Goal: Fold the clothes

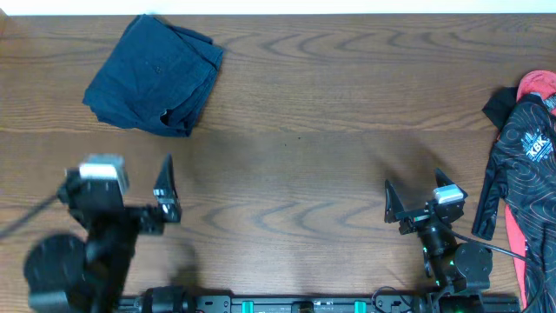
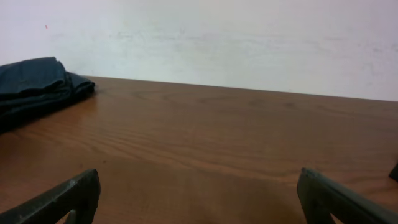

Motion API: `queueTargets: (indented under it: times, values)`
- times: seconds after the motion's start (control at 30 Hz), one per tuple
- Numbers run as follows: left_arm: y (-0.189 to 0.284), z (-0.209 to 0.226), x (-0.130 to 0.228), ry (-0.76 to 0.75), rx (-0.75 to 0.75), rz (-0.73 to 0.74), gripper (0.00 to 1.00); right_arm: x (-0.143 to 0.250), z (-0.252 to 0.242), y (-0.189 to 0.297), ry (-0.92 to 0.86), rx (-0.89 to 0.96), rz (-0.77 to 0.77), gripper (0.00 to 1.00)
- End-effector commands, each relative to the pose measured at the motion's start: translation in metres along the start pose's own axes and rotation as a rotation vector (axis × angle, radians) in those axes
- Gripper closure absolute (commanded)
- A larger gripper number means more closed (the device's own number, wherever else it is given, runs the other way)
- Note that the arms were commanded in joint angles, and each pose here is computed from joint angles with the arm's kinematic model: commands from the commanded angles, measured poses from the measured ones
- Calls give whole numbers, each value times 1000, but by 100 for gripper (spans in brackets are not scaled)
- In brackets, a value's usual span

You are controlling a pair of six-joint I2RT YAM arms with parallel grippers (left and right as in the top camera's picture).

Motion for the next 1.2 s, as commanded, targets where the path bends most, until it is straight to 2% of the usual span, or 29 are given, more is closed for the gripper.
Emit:
queueTargets:
  times: [0.0,0.5,1.17]
  values:
    - [2,6,25,0,10,-30,2,0,-1,0,3,1,-1,1]
    - [-22,31,113,4,37,-128,2,0,-1,0,4,0,-1,1]
    - [-81,53,192,19,68,-97,2,0,-1,0,4,1,-1,1]
Point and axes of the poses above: each gripper's point midway between its finger pads, its own y axis back along the fingers, its own z axis along the line the jaws close on, x = y × z, the point moved 10 cm from there along y, back along the fingers, and after that the axes turned 13 degrees about y, right-handed, at the moved point
